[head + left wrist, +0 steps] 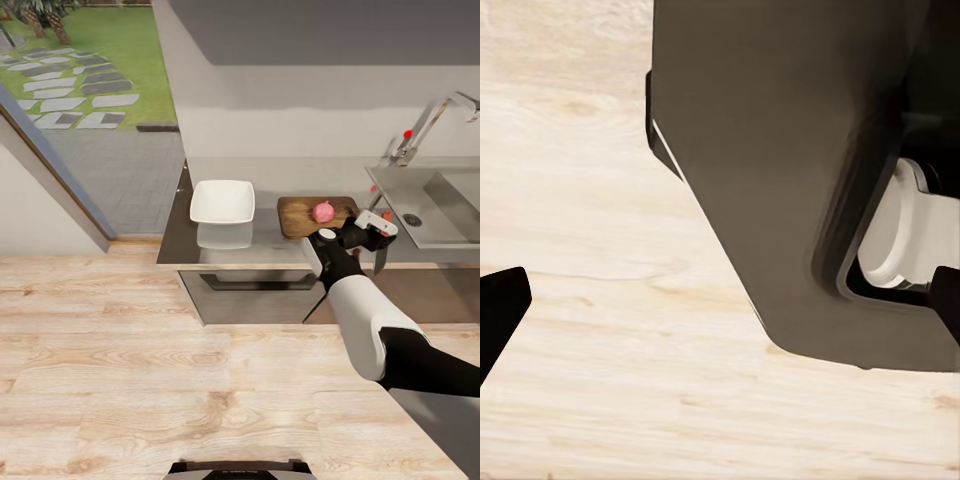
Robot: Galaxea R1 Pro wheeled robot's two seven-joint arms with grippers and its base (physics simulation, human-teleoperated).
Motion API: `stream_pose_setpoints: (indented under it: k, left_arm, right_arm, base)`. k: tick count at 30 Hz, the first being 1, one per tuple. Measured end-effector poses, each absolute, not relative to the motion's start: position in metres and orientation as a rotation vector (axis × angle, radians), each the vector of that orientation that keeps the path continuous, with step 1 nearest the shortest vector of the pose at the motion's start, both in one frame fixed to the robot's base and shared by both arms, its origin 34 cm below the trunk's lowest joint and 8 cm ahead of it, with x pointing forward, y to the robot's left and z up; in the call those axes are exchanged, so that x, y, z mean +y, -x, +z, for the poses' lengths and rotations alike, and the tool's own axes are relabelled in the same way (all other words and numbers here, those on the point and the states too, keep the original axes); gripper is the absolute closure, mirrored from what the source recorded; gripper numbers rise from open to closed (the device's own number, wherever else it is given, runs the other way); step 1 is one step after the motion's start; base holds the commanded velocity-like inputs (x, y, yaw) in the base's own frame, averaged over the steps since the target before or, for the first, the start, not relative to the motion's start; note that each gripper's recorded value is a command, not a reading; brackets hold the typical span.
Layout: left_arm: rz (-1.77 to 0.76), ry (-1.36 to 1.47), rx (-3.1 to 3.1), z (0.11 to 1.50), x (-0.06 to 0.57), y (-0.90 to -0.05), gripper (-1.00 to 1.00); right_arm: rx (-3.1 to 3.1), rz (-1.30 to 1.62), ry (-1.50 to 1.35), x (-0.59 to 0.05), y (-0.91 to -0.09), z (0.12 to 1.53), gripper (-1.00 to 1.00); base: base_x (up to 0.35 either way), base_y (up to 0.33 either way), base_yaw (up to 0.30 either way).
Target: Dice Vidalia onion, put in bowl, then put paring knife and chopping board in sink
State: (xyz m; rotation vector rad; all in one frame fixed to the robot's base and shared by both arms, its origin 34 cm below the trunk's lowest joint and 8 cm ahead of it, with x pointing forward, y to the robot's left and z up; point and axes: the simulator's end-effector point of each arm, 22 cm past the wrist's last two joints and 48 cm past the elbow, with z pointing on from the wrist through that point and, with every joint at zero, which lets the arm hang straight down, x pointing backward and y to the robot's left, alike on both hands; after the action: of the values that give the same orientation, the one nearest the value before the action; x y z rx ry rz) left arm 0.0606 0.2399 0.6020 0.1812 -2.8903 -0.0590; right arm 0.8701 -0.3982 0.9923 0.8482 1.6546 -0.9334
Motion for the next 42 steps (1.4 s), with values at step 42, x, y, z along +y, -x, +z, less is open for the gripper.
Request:
stream_pose_setpoints:
  k: [42]
  left_arm:
    - [-0.053, -0.183, -2.89, 0.602, 0.237, -0.061, -1.0]
  right_arm:
    - [1.761, -0.909, -0.832, -0.406, -0.858, 0.936, 1.0]
  base:
    - [0.0, 0.0, 0.0]
